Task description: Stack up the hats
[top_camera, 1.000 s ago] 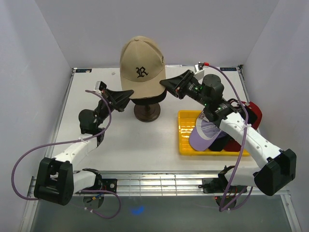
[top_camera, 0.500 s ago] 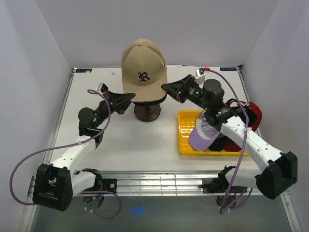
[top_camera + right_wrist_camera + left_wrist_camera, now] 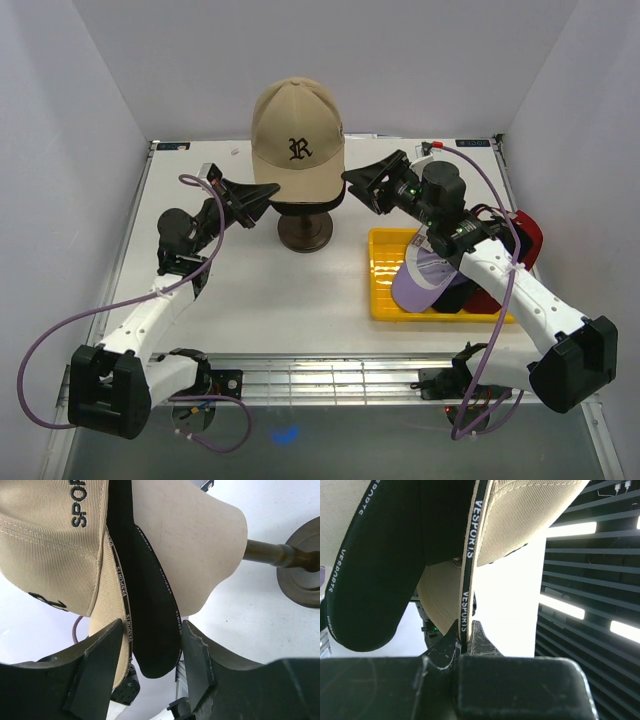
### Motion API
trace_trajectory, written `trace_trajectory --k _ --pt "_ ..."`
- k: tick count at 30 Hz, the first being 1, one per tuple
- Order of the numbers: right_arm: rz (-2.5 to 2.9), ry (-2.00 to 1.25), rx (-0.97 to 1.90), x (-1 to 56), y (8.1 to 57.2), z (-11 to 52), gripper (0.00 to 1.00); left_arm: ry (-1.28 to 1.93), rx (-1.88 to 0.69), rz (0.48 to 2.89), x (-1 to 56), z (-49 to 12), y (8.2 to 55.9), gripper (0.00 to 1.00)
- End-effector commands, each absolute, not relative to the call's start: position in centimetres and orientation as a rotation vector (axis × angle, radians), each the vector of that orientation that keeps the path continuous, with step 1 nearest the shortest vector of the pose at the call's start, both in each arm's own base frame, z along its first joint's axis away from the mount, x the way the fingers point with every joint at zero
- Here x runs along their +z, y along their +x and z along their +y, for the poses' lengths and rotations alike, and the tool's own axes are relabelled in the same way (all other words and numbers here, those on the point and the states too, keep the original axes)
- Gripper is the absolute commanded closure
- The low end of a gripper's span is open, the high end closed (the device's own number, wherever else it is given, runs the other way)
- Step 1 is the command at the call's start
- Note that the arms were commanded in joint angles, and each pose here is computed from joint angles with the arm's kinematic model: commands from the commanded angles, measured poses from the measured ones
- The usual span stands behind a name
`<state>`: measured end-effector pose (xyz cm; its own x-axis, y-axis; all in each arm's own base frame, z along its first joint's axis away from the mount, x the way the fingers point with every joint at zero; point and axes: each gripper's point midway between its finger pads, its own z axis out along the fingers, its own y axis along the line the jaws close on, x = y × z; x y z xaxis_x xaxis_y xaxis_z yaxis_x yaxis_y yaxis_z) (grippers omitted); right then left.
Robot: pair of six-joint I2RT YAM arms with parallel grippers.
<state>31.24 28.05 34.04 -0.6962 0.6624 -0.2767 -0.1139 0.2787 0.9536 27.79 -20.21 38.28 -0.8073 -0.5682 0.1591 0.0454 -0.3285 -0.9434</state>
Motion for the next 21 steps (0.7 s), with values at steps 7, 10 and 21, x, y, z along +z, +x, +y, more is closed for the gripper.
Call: trace_trajectory --k 7,10,21 --pt "1.813 0.460 1.426 36.7 31.7 27.1 0.45 -0.733 -2.121 1.610 37.1 -20.3 28.2 1.00" --pt "1.809 0.450 1.435 36.9 31.8 27.3 0.45 -0.739 -2.106 1.626 36.6 -20.4 28.3 1.00" --pt "1.760 0.403 1.463 38.3 31.8 28.5 0.33 -0.761 -2.069 1.655 35.6 -20.4 28.6 1.00"
